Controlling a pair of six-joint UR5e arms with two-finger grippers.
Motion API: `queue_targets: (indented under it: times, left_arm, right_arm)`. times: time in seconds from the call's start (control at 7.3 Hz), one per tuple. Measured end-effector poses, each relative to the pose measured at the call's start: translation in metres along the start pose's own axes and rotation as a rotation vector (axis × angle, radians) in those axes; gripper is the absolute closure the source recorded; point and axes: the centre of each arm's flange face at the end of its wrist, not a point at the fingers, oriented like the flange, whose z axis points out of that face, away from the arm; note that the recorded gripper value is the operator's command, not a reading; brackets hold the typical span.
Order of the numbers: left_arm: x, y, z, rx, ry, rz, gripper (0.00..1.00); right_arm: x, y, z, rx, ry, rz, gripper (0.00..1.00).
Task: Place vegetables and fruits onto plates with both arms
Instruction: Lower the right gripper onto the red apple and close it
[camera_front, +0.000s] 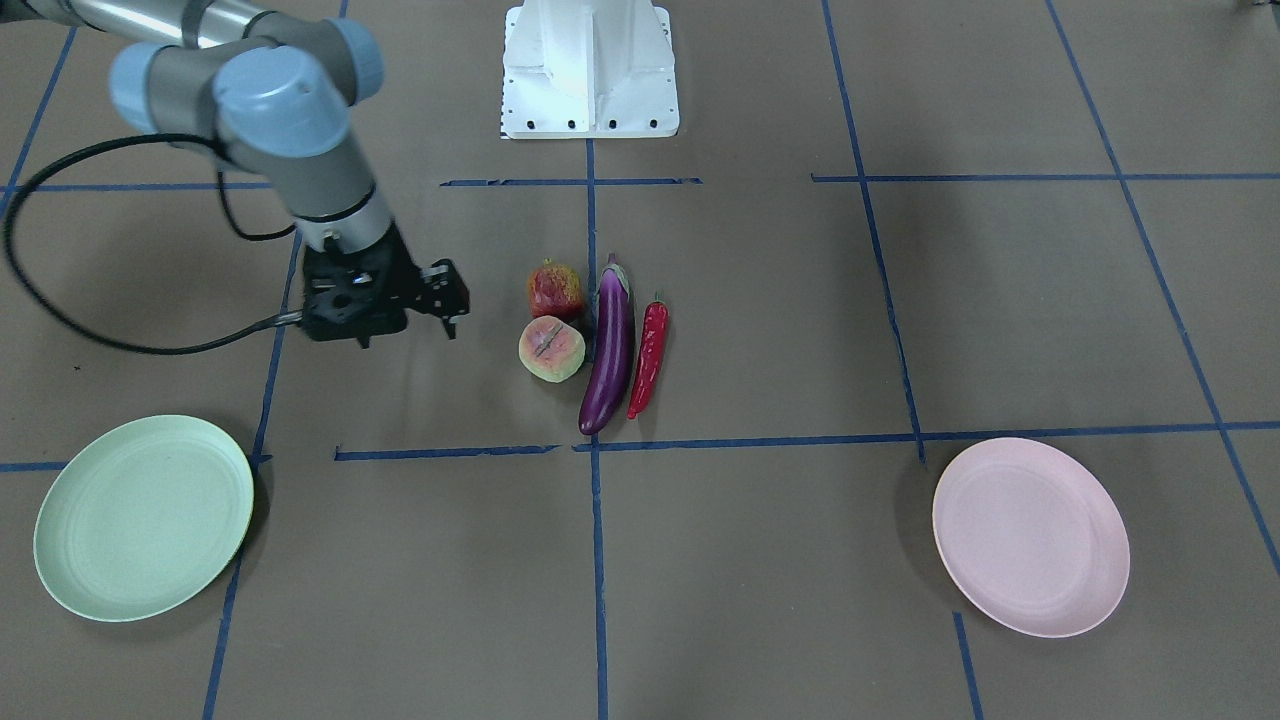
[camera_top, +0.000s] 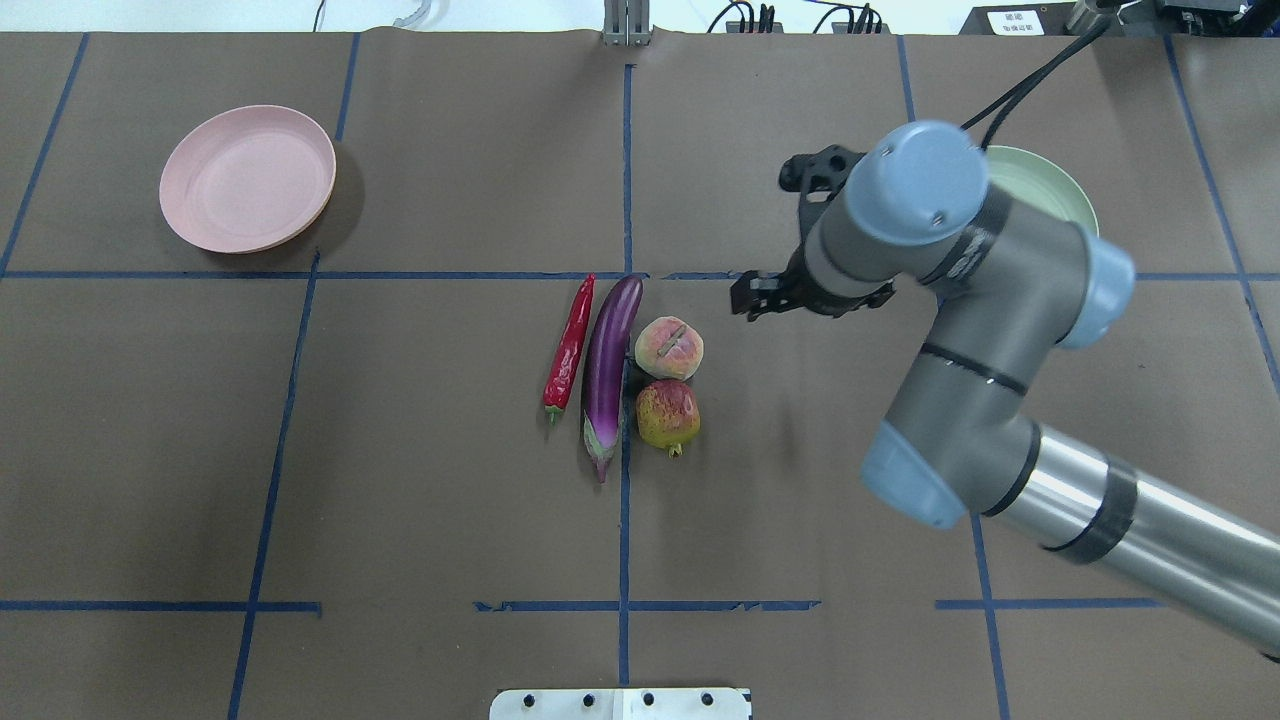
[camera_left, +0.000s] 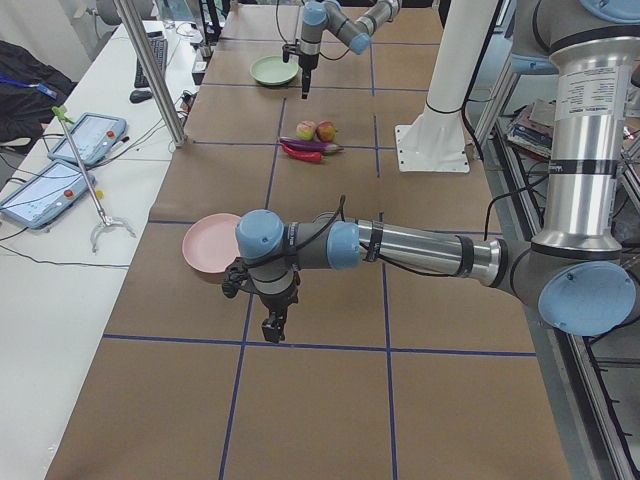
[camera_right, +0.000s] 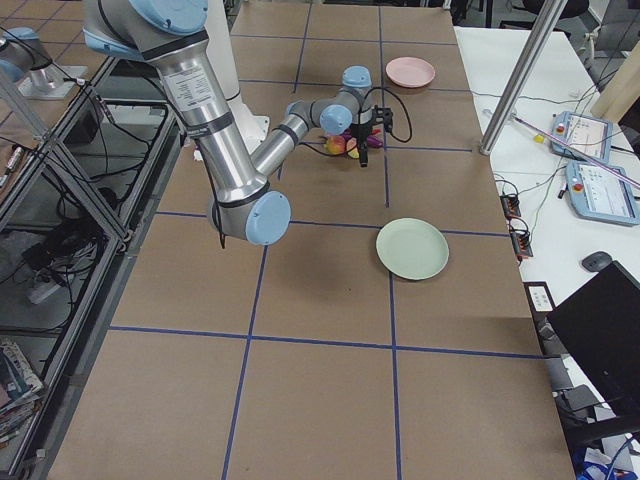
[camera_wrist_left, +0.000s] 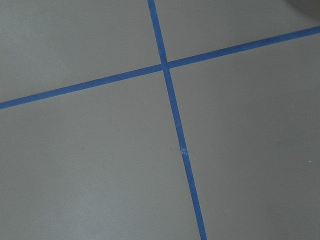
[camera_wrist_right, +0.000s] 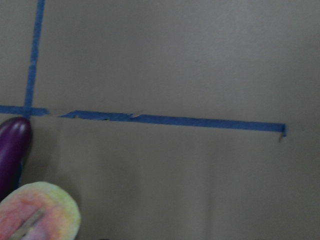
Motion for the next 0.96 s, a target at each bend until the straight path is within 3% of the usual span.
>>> queue_targets:
  times: [0.14,0.41,0.96]
  left_arm:
    - [-0.001,0.000,0.001,-0.002,0.000,-0.002,0.00]
    - [-0.003,0.001,0.003,-0.007,0.001,-0.006,0.00]
    - [-0.003,0.002,0.004,-0.007,0.001,-0.008,0.00]
  right_arm:
    - [-0.043,0.026,0.010,0.017,-0.004,0.023,0.00]
    - [-0.099,0.044,0.026,0.027,0.024,0.047,0.00]
    - [-0.120,0.065,0.049,0.005,0.068,0.032,0.01]
